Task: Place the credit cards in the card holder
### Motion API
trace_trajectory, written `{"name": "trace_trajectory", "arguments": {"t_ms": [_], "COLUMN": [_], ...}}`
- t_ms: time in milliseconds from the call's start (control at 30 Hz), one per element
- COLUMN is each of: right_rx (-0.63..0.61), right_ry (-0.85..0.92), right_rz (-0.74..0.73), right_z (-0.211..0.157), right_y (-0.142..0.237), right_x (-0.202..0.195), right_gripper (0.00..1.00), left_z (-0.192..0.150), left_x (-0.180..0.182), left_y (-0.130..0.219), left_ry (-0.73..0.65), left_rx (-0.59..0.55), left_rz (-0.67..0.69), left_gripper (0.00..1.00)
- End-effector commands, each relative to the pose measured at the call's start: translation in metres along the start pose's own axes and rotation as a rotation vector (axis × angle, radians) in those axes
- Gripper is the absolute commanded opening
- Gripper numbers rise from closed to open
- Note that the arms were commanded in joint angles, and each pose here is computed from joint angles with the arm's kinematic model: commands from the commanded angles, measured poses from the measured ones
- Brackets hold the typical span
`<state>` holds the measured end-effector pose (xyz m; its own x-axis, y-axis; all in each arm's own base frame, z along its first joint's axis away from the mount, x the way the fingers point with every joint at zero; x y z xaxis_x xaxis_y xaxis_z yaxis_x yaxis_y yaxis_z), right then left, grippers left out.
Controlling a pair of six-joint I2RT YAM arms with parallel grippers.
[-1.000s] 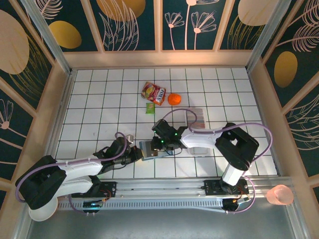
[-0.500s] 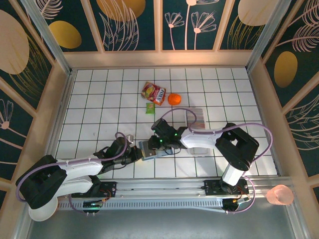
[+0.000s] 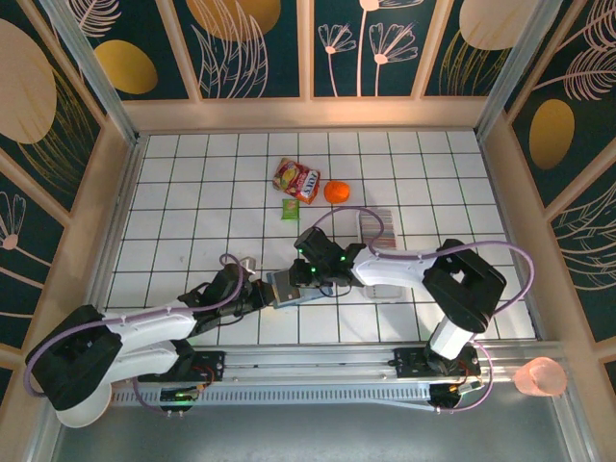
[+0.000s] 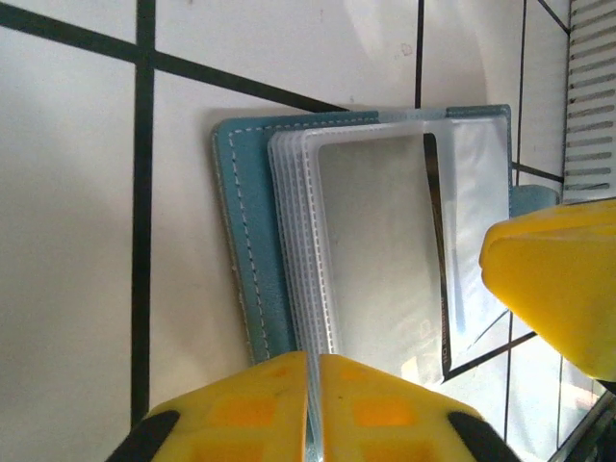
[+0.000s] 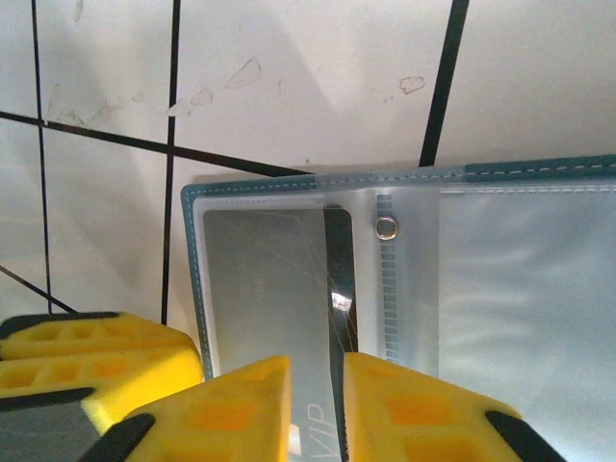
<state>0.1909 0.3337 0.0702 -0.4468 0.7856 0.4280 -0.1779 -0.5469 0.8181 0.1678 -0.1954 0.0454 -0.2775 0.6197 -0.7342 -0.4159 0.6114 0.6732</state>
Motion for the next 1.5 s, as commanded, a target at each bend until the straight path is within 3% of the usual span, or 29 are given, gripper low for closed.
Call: {"name": "trace_trajectory", "arguments": {"t_ms": [0,67,233,800,1067,1167,1467], "right_rx": [0.042,0.049,0.055,0.038,0.062,0.065,0.076], "right_ry": [-0.018,-0.016,-0.013,-0.016,-0.041,-0.046,-0.076], "right_rz": [-0.045,-0.052,-0.048,0.093,0.03,-0.012,-0.112], "right_z": [-0.007,-0.009,-0.011,-0.004,-0.017,-0.019,-0.032], "right_y": [-0.008,-0.01,-0.013,-0.022,-0.028,-0.026,-0.025], "right_x": [-0.009,-0.009,-0.008,0.026,0.009,0.002,-0.022], "right_gripper": [0.19,0.18,0.19,0.12,0.08,0.07,0.0], "left_z": [0.009,0.013,0.016,0.005,0.003,0.009,0.007], "left_x": [0.0,0.001,0.002,0.007,0.002,0.005,0.011], "left_y": [0.004,0.009,0.018,0.004,0.002,0.005,0.0], "left_ry": [0.003,0.009,0.032,0.035,0.036,-0.002,0.033], "left_rx": [-0.063,-0.092,-0.136,-0.053,-0.034,-0.065,-0.052], "left_rz": [0.041,0.046,0.0,0.013,-0.019,0.065,0.083], "left_gripper": [0.16,0.19,0.4,0.37,0.34,0.34,0.44]}}
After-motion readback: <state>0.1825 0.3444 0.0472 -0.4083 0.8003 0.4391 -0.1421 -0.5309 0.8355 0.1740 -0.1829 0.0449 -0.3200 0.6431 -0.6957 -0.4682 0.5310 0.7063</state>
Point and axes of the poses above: each hand's point on the last joint's axis, 136 mm out from that joint toward the fingers, its own y axis back along the fingers, its own x axis along the line the jaws close on, z = x × y, the point moved 3 cm from there along y, back along the fingers, and after that the axes turned 15 degrees about y, right-handed, at the moved point
